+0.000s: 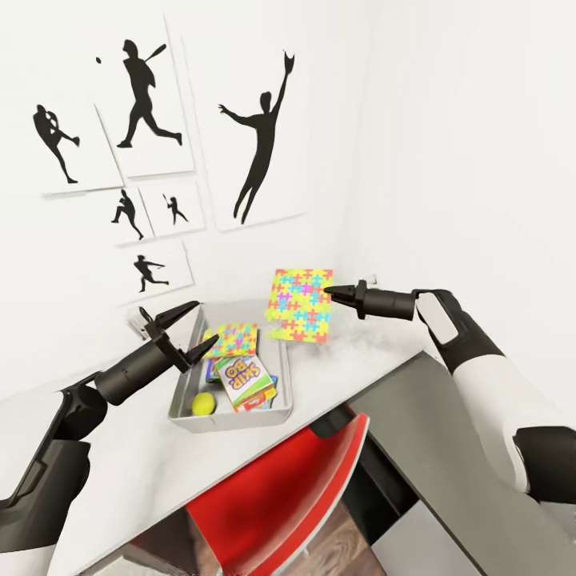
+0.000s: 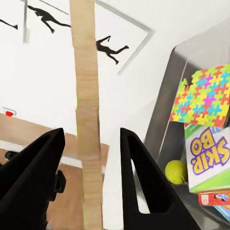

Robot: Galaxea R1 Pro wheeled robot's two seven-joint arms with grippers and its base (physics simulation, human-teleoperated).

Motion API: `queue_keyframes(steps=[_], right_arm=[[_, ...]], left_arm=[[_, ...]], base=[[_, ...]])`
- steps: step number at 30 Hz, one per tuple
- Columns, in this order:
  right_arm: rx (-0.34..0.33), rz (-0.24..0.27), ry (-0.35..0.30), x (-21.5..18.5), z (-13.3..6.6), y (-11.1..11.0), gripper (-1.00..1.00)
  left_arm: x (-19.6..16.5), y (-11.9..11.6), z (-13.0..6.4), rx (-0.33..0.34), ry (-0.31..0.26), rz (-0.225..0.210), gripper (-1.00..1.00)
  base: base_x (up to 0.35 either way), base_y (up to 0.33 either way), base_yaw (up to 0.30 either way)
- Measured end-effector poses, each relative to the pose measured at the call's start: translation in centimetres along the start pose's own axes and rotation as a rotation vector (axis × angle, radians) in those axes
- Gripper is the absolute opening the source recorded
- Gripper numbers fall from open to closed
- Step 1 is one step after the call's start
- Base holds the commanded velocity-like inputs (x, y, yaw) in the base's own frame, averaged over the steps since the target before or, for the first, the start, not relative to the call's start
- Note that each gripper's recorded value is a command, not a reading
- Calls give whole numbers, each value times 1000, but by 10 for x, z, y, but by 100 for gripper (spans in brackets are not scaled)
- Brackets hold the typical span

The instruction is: Put all the toys in the child's room - the three board games (two on the bed and one on the table), the two jigsaw puzzles on the table, and the tennis ball on the table - inside the toy box on the table in the child's room.

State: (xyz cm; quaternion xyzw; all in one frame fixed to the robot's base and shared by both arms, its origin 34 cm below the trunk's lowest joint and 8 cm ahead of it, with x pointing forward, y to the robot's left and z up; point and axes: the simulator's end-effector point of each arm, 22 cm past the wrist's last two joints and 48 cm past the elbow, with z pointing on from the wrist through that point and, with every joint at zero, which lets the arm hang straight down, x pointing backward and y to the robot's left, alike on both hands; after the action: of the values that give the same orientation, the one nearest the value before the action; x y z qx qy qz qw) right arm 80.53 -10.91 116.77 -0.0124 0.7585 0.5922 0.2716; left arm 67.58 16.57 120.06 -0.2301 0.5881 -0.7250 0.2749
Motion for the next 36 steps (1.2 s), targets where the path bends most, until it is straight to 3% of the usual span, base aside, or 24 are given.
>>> queue_keyframes(steps=[17,27,36], right_arm=[[20,14,19,6,6,-7,-100],[131,20,17,6,4,-32,-100],[164,25,15,8,2,-41,-100]], left_arm=[[-5,9,-5,-36,-12,9,100],[-8,26,-8,-112,-17,11,100],[-8,29,-8,-126,-18,11,100]], base=[[0,0,297],[0,0,283],[0,0,103]])
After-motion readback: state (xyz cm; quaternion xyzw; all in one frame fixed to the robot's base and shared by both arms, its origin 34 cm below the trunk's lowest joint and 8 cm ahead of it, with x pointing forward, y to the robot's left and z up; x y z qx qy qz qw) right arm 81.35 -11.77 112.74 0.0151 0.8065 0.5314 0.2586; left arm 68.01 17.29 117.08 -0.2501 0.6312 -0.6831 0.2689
